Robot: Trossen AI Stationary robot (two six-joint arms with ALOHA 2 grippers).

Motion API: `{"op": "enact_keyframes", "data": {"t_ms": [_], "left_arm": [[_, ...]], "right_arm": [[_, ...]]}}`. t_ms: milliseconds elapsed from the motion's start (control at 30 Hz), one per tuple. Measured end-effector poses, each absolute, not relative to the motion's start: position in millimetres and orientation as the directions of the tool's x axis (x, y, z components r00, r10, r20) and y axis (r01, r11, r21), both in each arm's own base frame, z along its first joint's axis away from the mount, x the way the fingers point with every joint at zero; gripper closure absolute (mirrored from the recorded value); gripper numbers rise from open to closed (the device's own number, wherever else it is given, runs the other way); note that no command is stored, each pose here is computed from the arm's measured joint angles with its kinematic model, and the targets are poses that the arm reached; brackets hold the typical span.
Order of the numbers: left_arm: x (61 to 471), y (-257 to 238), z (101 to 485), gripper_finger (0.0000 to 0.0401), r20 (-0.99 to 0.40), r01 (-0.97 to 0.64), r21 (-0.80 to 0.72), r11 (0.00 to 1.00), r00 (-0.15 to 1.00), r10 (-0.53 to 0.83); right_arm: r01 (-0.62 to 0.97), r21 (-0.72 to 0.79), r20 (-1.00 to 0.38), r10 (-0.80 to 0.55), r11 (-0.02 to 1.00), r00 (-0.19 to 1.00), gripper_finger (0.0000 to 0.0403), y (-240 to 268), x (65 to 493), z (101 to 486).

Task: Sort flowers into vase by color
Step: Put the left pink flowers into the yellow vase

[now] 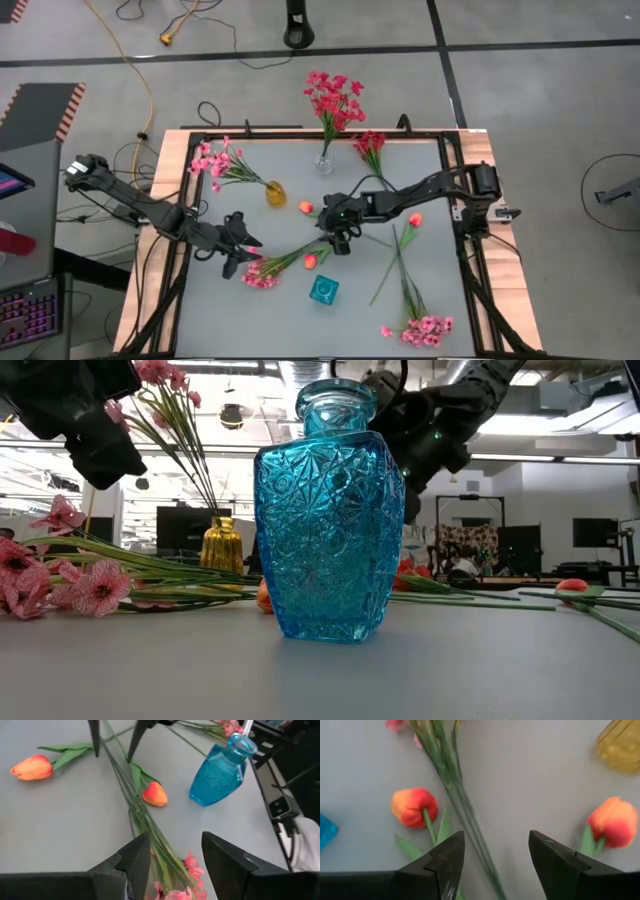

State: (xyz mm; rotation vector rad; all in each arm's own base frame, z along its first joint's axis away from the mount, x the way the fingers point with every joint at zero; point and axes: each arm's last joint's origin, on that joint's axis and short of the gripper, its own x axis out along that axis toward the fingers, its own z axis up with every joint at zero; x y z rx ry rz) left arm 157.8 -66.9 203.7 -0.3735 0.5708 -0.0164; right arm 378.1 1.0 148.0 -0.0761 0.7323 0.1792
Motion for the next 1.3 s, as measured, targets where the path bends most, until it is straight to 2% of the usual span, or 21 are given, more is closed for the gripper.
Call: {"op": "enact_keyframes", "data": {"t_ms": [467, 600, 1033, 1100, 1300], "left_arm": [[162.3, -68.4, 199.4, 0.0236, -0.537, -0.110, -0.338, 0.935, 0.838, -0.096], [162.4, -68.4, 199.8, 0.0236, -0.535, -0.109, -0.339, 0.934, 0.840, -0.096], [162.5, -68.2, 200.0, 0.0236, -0.531, -0.114, -0.332, 0.936, 0.843, -0.086], [163.3, -67.9, 201.2, 0.0236, -0.517, -0.115, -0.318, 0.941, 0.853, -0.070], [166.4, -68.9, 206.8, 0.0236, -0.459, -0.074, -0.291, 0.954, 0.886, -0.071]], "right_arm": [[-0.182, 0.006, -0.720, 0.131, 0.983, 0.682, 0.0165, -1.8, 381.4, 120.3], [-0.182, 0.005, -0.718, 0.131, 0.983, 0.684, 0.0201, -1.8, 381.5, 120.9], [-0.139, 0.035, -0.734, 0.120, 0.990, 0.669, 0.0355, -7.0, 379.7, 119.7], [-0.139, 0.035, -0.732, 0.120, 0.990, 0.671, 0.0366, -7.1, 379.9, 119.9], [-0.127, 0.041, -0.726, 0.117, 0.991, 0.678, 0.0365, -7.3, 382.5, 122.9]]}}
